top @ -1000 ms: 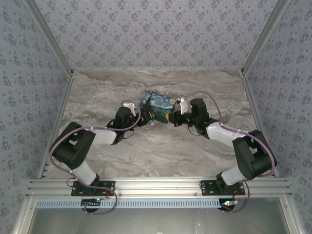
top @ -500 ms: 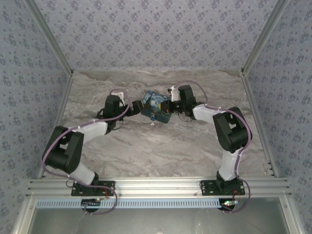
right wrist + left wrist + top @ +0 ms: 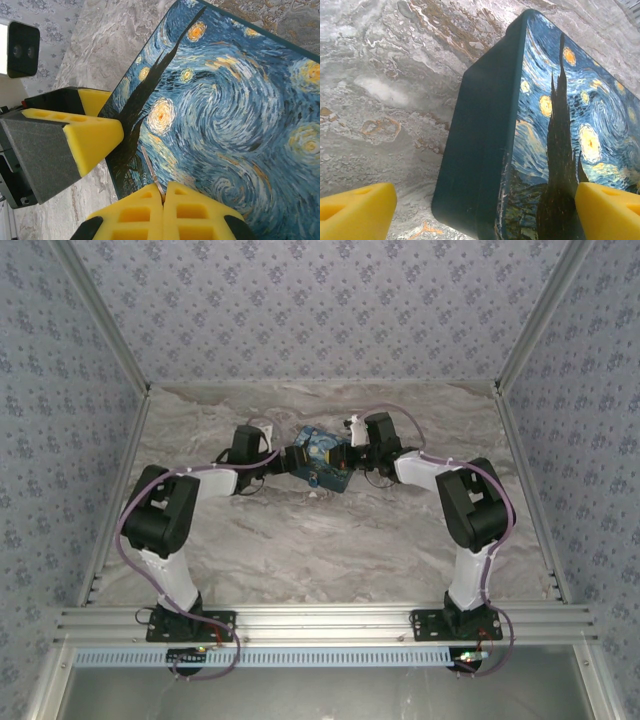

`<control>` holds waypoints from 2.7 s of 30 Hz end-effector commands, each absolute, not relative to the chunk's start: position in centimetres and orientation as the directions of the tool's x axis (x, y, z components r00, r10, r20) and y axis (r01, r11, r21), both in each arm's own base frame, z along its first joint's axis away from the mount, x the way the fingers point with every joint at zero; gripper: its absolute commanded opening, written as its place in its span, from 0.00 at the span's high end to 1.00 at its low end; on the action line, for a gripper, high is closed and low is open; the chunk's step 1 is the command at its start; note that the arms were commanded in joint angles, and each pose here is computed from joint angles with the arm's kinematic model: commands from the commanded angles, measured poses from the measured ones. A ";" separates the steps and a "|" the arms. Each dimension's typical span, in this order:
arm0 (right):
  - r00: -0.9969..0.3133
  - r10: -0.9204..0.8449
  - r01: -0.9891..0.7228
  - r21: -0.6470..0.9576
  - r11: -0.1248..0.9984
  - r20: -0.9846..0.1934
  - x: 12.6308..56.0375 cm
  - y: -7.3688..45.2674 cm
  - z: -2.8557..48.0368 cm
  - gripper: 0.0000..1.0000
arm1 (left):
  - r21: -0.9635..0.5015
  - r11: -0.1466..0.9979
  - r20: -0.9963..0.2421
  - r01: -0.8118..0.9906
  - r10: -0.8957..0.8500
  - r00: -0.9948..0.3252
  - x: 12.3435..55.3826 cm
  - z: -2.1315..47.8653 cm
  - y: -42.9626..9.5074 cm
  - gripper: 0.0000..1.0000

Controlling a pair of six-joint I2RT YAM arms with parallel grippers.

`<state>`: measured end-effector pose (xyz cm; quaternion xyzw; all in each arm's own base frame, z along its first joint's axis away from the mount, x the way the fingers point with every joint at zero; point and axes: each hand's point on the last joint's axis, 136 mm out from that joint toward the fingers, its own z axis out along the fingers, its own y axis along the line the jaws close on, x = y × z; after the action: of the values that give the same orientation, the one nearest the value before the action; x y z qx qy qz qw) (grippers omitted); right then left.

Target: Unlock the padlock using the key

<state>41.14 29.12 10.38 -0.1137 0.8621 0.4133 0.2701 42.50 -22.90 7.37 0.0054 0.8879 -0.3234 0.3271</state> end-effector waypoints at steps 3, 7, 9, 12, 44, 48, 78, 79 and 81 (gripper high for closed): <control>-0.918 -0.004 -0.283 0.647 0.708 -0.397 38.2 28.1 4.8 1.00 | -0.521 0.827 -0.549 0.210 -0.137 -0.825 40.4 4.5 -22.6 0.11; -0.923 -0.008 -0.279 0.656 0.701 -0.384 37.2 28.5 4.5 1.00 | -0.514 0.834 -0.530 0.200 -0.126 -0.839 38.7 3.7 -22.2 0.12; -0.925 -0.009 -0.277 0.657 0.701 -0.381 36.8 28.6 4.5 1.00 | -0.513 0.835 -0.524 0.197 -0.123 -0.843 38.0 3.4 -22.1 0.13; -0.926 -0.013 -0.280 0.661 0.696 -0.378 36.1 28.7 4.7 1.00 | -0.512 0.836 -0.516 0.195 -0.118 -0.848 36.7 3.2 -22.0 0.13; -0.924 -0.052 -0.302 0.640 0.707 -0.379 30.6 29.0 4.7 1.00 | -0.555 0.633 -0.723 0.540 -0.046 -0.690 26.4 11.3 -23.5 0.04; -0.922 -0.057 -0.308 0.635 0.708 -0.383 30.8 29.0 4.9 1.00 | -0.565 0.593 -0.727 0.574 -0.029 -0.686 26.3 10.9 -24.5 0.05; -0.925 -0.063 -0.301 0.625 0.720 -0.374 31.0 29.1 4.9 1.00 | -0.543 0.573 -0.746 0.614 0.007 -0.666 29.3 5.8 -27.4 0.19; -0.925 -0.064 -0.302 0.624 0.720 -0.374 31.1 29.2 4.9 1.00 | -0.543 0.571 -0.744 0.616 0.013 -0.668 29.3 5.7 -27.5 0.20; -0.925 -0.061 -0.302 0.626 0.719 -0.376 31.1 29.2 5.0 1.00 | -0.536 0.567 -0.743 0.625 0.035 -0.668 28.9 5.6 -27.9 0.23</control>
<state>33.31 31.30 10.07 -0.1262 0.8670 0.4176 0.2409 29.04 -26.83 5.29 0.1781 0.8190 -0.4181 0.3502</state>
